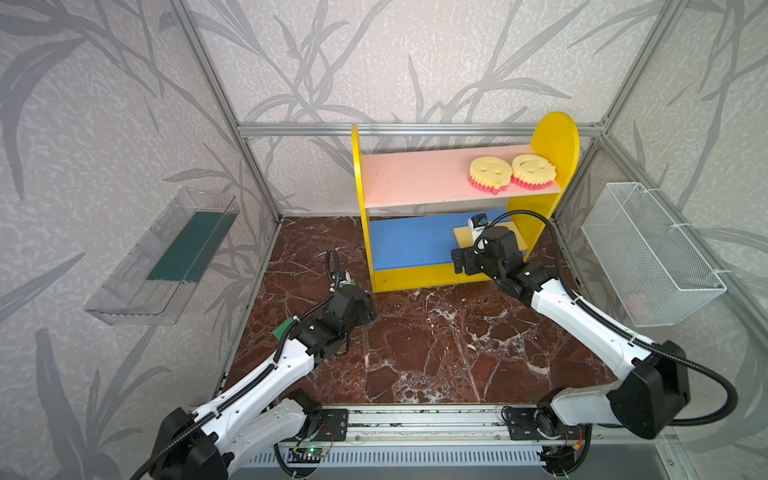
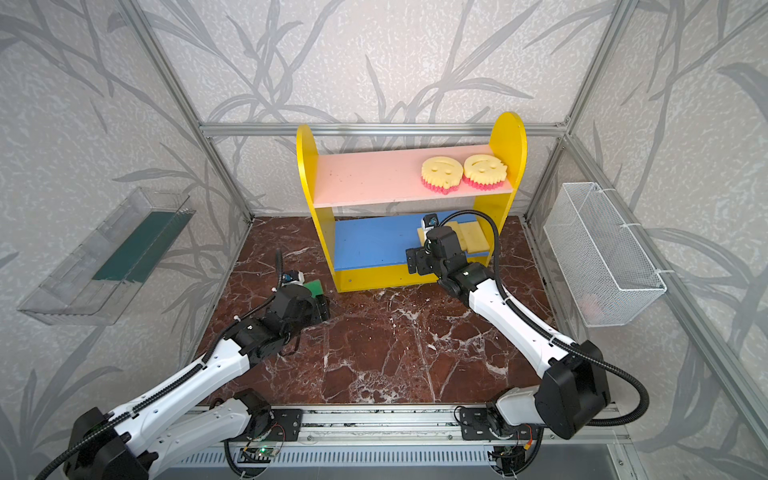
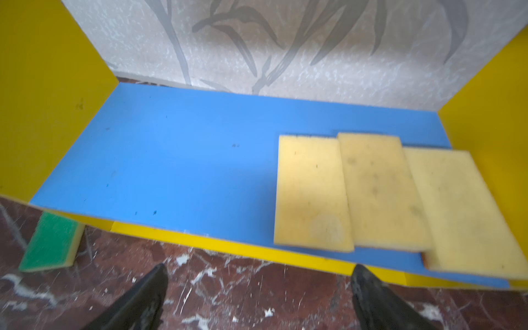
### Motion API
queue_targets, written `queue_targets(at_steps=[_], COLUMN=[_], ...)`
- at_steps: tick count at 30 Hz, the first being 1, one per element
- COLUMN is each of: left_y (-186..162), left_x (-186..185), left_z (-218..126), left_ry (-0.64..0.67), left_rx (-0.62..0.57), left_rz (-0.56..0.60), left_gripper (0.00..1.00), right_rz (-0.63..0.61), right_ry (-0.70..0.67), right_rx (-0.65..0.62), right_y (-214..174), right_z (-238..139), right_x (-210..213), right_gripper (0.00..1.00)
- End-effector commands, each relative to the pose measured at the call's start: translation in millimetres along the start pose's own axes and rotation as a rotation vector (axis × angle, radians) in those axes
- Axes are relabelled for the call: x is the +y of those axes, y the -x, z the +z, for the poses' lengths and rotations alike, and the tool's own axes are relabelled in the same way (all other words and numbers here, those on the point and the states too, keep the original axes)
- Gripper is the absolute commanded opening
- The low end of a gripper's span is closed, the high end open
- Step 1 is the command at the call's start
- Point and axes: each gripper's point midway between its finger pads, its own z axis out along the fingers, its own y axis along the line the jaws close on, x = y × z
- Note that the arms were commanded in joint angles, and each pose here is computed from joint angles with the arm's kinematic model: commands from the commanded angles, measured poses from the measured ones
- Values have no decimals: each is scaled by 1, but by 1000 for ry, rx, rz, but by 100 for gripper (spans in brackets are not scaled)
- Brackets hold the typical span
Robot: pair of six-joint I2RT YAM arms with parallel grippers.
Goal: Place and organize the cleaning sponges onto the shelf
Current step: 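Withdraw the right gripper from the shelf while the left gripper moves to a green sponge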
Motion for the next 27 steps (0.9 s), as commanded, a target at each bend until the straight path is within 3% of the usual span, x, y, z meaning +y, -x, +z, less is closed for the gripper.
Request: queue_targets(at_steps=[1,7,12,27], left_y=[-17,-18,-17,5], left_x=[41,56,65,59], left_z=[3,16,39,92], left_ry=[182,211,225,185], left_rx=[31,-9,29,77], left_rz=[7,-41,-93,-105], left_gripper=[83,94,94,95], right_rz=[89,162,171,187], right_ry=[126,213,216,251], right_rx=[-25,-36,-20,15], right_y=[-15,-47,-70,-81], right_z=[-18,-45,-53,-39], right_x=[14,17,13,20], right_gripper=[99,100,100,100])
